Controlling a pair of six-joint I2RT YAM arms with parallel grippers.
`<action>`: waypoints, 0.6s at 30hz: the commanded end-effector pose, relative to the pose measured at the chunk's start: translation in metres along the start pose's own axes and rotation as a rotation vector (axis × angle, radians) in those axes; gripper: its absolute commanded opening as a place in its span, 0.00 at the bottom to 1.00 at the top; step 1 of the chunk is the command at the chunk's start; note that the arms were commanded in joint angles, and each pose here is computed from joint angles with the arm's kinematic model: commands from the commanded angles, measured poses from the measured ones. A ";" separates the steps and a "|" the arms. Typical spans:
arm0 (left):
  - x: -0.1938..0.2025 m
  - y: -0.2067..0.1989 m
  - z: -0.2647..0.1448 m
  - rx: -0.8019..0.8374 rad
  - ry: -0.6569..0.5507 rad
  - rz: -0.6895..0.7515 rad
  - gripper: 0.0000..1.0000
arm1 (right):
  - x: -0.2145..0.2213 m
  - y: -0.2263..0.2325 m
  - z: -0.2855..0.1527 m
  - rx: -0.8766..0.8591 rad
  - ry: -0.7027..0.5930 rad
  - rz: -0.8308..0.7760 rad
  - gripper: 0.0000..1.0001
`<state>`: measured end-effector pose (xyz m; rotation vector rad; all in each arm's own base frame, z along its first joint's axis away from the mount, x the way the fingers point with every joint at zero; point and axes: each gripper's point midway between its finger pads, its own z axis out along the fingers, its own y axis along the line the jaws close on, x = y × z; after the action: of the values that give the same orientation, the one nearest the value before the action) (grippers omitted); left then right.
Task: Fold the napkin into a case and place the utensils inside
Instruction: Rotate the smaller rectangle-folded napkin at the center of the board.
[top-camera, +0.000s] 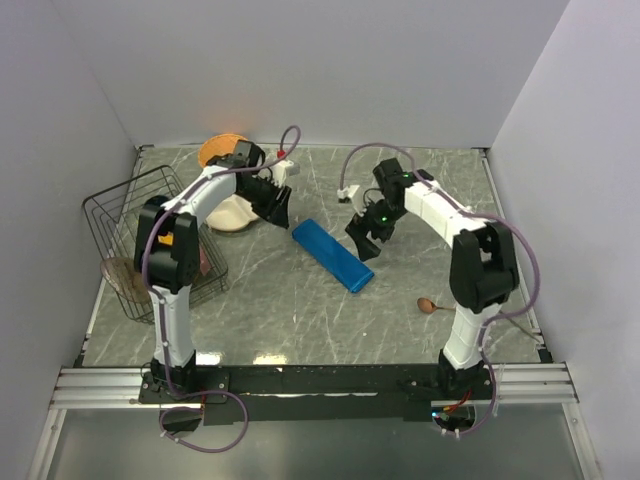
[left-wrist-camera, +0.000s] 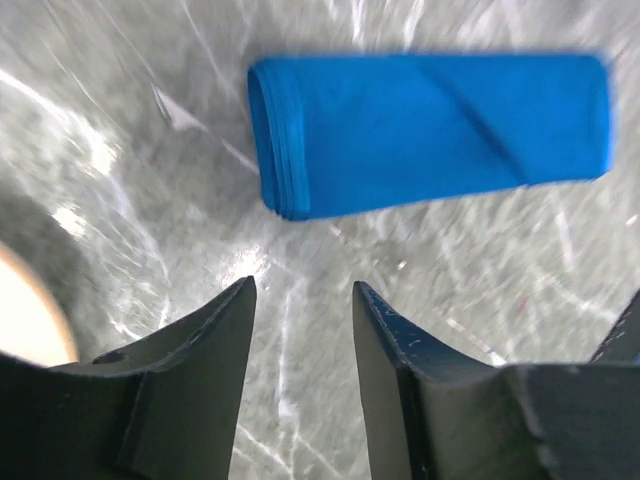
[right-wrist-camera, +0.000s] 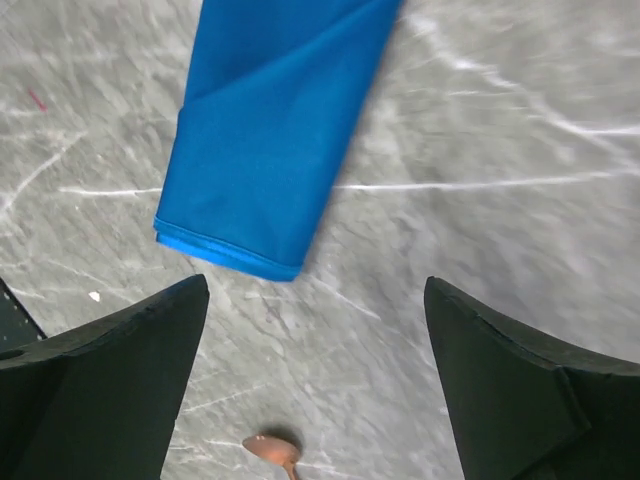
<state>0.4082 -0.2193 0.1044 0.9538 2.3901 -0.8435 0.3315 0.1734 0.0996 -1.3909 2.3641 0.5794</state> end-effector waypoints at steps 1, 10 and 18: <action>0.031 0.009 0.015 -0.020 0.140 0.040 0.48 | 0.012 0.005 0.027 -0.098 0.071 0.006 0.97; 0.032 0.015 0.059 -0.061 0.208 0.100 0.47 | 0.023 0.043 0.062 -0.245 0.130 0.008 0.98; 0.019 -0.002 0.090 -0.024 0.192 0.138 0.47 | 0.025 0.098 0.065 -0.359 0.133 -0.013 0.98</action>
<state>0.4005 -0.2555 0.0300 1.2065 2.5011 -0.6942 0.2681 0.2168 0.0339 -1.6215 2.4689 0.8519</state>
